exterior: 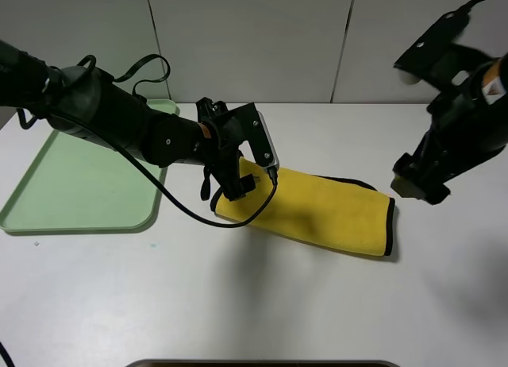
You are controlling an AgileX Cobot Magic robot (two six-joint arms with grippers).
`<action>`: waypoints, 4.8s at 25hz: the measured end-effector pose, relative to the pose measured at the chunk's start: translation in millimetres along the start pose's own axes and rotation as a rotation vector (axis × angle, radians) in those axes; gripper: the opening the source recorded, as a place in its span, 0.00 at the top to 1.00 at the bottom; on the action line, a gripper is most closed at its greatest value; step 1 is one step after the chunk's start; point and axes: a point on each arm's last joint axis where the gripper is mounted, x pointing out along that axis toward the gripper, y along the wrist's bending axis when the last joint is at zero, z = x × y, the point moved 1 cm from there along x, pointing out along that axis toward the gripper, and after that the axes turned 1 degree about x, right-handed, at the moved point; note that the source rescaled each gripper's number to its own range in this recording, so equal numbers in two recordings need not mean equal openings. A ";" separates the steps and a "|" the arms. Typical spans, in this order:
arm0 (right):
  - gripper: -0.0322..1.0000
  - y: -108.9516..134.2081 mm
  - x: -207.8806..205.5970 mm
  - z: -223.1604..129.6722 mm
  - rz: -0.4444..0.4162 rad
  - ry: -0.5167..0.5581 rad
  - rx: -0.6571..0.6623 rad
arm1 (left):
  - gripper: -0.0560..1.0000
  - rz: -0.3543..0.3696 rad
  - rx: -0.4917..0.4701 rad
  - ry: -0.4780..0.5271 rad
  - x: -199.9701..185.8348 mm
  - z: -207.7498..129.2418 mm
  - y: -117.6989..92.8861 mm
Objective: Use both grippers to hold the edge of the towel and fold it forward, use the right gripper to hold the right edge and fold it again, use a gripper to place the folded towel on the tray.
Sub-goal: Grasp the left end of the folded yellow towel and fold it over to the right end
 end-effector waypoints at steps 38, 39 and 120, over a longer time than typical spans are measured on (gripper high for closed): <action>0.00 53.6 -105.5 -175.5 0.140 -0.596 0.439 | 0.01 0.018 -0.002 -0.014 0.0 1.4 1.8; 0.00 53.7 -105.9 -176.0 0.139 -0.600 0.441 | 0.01 0.018 -0.002 -0.014 0.0 1.4 1.8; 0.00 57.5 -113.2 -189.6 -0.069 -0.656 0.683 | 0.05 -0.244 -1.154 0.634 -3.3 -1.3 27.2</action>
